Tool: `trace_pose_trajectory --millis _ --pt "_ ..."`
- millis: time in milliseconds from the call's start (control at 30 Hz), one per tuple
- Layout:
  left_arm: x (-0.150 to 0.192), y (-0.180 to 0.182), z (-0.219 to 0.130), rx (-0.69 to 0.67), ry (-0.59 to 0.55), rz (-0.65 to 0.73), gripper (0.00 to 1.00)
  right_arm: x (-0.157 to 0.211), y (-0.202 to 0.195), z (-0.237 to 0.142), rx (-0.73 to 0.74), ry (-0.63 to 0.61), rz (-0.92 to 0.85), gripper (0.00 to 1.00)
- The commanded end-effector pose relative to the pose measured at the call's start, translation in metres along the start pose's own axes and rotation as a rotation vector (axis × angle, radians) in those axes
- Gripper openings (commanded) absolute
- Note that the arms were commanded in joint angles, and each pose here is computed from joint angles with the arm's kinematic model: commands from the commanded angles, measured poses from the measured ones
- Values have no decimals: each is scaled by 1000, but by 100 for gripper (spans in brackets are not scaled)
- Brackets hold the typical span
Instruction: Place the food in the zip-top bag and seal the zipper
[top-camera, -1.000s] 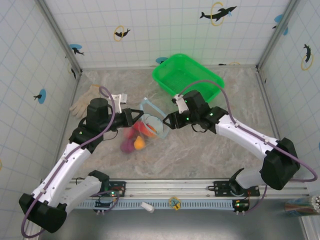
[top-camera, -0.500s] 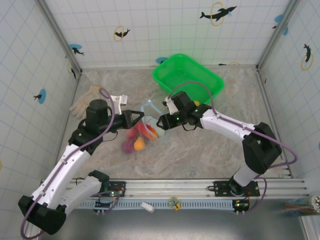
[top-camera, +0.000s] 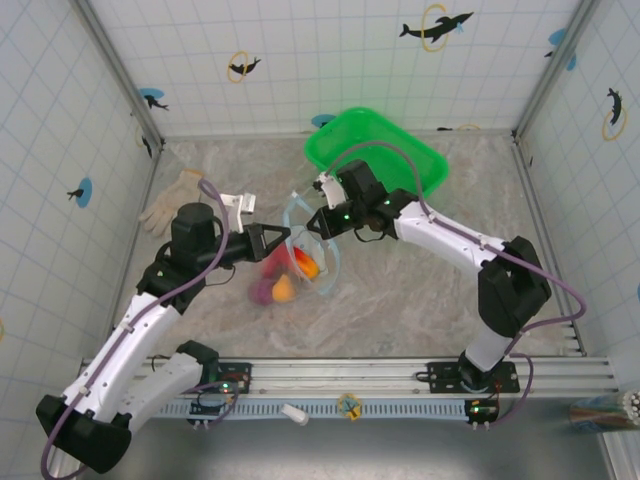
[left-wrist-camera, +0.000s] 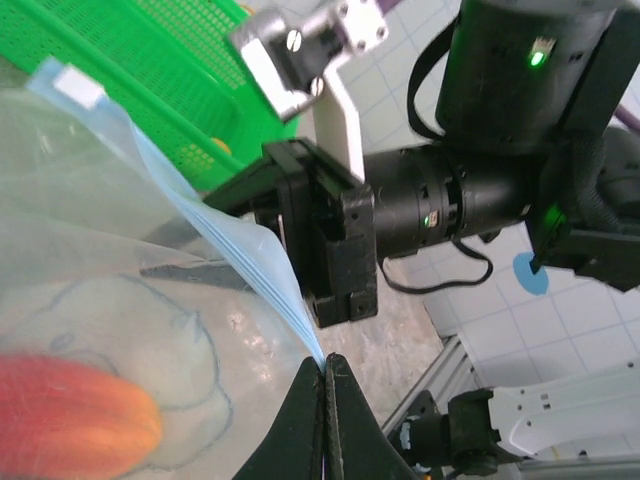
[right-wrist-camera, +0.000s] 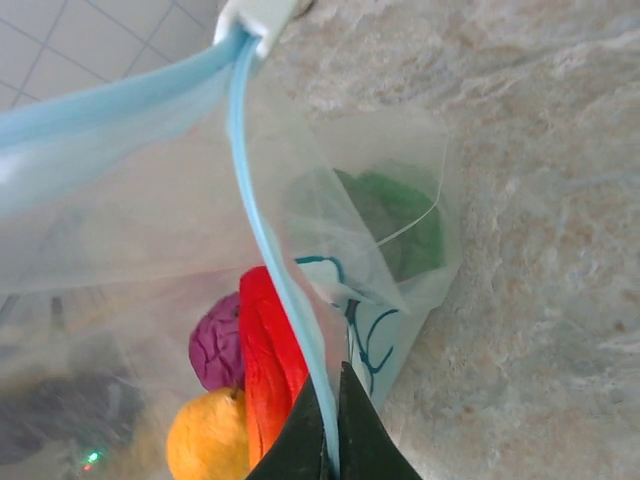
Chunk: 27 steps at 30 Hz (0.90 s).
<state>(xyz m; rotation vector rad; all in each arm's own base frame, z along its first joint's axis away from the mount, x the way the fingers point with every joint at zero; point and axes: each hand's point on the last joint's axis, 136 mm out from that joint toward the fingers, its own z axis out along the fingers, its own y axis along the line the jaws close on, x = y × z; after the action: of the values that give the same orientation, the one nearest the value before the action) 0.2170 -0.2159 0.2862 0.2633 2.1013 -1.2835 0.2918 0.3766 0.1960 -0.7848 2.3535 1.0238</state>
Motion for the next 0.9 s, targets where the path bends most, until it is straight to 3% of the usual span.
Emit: trace_pose_trajectory --millis 0,33,100,167,233,300,467,667,800,867 --pt "-3 -16 0 71 -6 33 1 -28 4 -12 52 -47 -52 0" --pt "-4 -17 -1 68 -11 38 4 -33 5 -15 58 -51 -55 0" --pt "-7 -18 -2 62 -21 49 20 -38 8 -20 70 -47 -74 0" --pt "-9 -17 -4 44 -31 62 48 -44 13 -26 97 -46 -122 0" --pt "-12 -18 -6 35 -41 72 62 -49 23 -32 88 -49 -193 0" --pt "-17 -22 -10 31 -60 93 70 -57 30 -38 79 -71 -229 0" --pt "-48 -38 -30 -15 -183 194 71 -89 27 -58 154 -142 -306 0" --pt "-86 -51 -53 -100 -331 278 70 -96 30 -79 141 -206 -525 0" --pt "-98 -50 -59 -137 -390 303 69 -93 39 -91 98 -232 -667 0" --pt "-100 -38 -58 -192 -407 309 68 -82 53 -95 -12 -223 -758 0"
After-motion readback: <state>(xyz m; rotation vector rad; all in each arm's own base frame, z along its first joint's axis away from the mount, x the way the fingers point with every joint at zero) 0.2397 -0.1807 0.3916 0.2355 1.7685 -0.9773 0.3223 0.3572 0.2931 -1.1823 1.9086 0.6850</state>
